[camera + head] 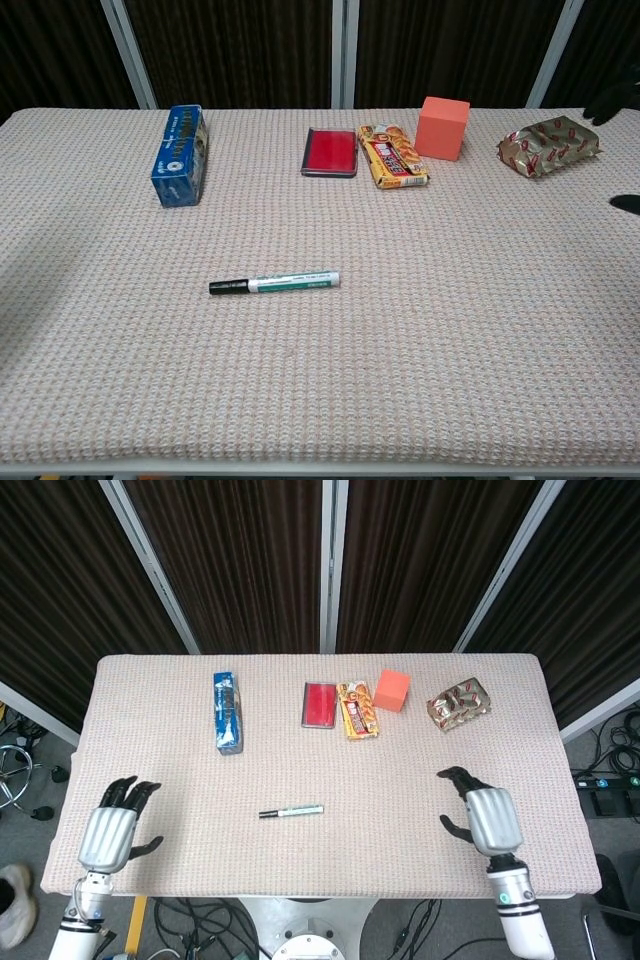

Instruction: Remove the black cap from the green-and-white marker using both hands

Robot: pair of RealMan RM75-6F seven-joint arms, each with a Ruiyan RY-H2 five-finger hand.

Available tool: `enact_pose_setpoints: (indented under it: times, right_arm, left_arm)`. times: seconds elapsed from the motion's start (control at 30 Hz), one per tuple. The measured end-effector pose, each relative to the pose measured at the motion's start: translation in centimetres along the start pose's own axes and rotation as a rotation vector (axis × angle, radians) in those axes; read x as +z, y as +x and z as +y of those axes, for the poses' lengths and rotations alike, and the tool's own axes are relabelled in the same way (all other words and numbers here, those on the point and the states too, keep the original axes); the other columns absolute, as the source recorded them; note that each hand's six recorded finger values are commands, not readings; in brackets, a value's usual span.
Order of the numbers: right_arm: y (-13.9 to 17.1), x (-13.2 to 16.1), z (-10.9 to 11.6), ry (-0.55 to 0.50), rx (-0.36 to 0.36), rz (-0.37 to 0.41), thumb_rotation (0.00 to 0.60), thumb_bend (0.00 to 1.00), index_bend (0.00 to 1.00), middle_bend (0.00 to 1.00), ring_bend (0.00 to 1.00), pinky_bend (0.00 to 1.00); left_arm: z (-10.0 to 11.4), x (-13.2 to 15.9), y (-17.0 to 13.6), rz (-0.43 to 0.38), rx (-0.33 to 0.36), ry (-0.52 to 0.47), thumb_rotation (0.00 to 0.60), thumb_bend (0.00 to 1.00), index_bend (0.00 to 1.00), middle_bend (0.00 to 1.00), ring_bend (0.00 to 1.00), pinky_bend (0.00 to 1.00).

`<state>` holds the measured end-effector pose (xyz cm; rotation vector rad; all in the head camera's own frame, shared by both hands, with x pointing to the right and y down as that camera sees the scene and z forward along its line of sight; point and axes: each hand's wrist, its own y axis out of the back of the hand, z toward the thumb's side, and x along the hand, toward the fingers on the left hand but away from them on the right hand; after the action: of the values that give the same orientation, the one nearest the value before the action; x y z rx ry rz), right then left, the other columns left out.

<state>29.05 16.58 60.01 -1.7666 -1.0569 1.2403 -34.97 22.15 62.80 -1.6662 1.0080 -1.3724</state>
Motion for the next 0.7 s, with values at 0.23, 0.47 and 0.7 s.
enact_pose_setpoints:
  times: [0.23,0.47,0.7]
  right_arm:
    - [-4.3,7.2,-3.8,0.109,0.131,0.179,0.600,0.12,0.49,0.43,0.69,0.83]
    - [-6.6,12.2,-7.7,0.186,0.183,0.270,0.600,0.12,0.59,0.49,0.69,0.83]
    - [-7.7,13.8,-11.2,0.247,0.234,0.263,0.600,0.12,0.59,0.50,0.69,0.83]
  left_arm:
    - [0.4,-0.5,-0.1,0.018,0.010,-0.014,0.600,0.02,0.20,0.23,0.11,0.14]
    - [0.6,-0.8,-0.3,0.010,0.009,-0.034,0.600,0.02,0.20,0.23,0.11,0.14]
    - [0.3,-0.4,0.3,-0.003,0.004,-0.040,0.600,0.02,0.20,0.23,0.11,0.14]
